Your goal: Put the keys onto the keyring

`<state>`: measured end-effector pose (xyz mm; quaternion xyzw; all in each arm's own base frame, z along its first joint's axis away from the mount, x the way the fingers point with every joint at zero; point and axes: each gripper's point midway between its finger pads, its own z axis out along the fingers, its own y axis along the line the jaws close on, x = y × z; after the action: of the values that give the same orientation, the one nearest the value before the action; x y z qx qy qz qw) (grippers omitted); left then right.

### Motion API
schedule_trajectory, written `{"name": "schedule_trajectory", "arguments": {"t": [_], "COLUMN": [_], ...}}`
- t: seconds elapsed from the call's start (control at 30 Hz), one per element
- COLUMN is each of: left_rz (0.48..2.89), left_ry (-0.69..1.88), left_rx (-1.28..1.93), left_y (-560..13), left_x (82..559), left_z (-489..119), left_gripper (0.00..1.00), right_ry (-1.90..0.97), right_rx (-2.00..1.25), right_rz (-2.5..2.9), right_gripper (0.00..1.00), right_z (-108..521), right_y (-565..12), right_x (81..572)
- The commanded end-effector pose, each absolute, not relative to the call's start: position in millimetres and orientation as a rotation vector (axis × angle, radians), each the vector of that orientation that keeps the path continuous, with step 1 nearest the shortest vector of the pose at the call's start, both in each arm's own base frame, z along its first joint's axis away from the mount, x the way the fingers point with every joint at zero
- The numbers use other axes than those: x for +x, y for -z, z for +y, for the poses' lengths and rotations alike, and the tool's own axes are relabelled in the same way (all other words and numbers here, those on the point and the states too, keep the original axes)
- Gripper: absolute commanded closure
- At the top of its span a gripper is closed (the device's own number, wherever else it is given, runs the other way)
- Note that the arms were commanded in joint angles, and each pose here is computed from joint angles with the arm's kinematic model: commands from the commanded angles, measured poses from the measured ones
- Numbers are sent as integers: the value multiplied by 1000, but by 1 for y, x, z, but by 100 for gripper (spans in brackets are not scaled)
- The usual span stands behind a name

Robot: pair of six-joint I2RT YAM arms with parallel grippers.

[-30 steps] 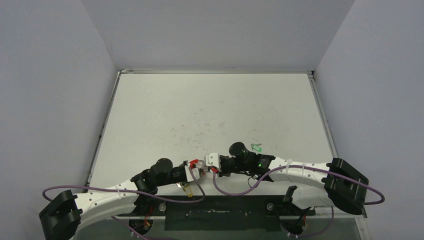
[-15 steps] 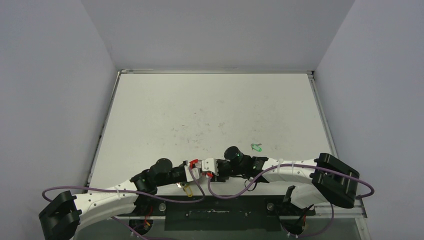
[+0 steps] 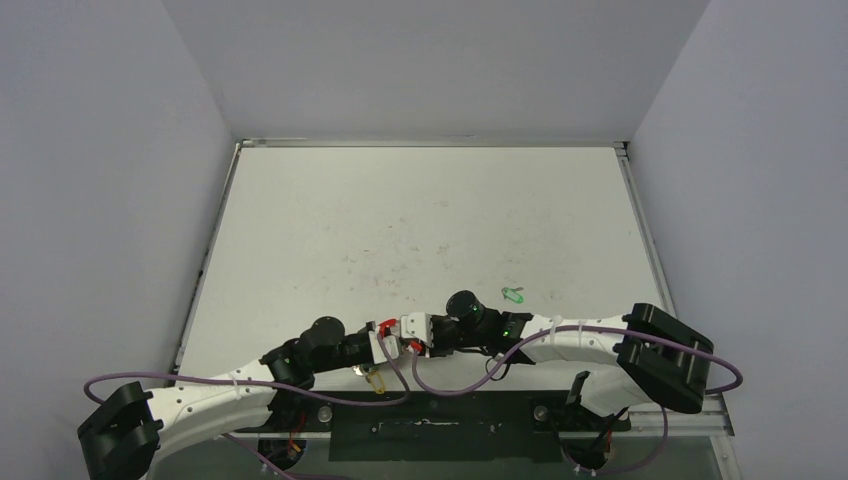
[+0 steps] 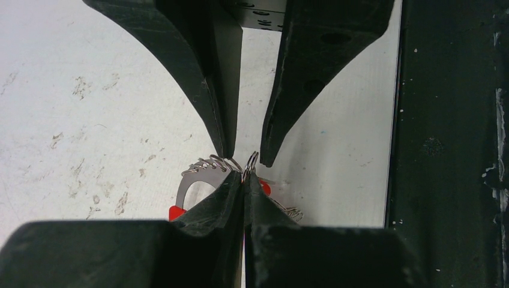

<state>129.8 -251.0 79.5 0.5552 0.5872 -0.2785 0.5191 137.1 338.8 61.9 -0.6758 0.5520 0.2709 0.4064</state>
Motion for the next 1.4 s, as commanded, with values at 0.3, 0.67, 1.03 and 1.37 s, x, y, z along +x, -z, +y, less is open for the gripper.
{"name": "schedule_trajectory", "arguments": {"t": [0.3,0.67,1.03,1.37], "left_rz": [1371,1391,1418,1407], "left_ry": [700,668,663,661], "left_rx": [1315,1316,1337,1341], "left_y": [-91,-88,-83,-84], "left_x": [127,129,131,128], "left_z": [-256,-251,-254,-252], "left_gripper": [100,100,100,100], "right_ry": [-749,-784,-901,-970], "right_rx": [-1671,-1647,-1602,-1494], "right_rz": [1297,1275,1230,1247], "right_gripper": [98,100,100,100], "right_z": [363,353,353,350], "right_y": [-85,-101,-122,-137], "right_x": [138,134,125,129]}}
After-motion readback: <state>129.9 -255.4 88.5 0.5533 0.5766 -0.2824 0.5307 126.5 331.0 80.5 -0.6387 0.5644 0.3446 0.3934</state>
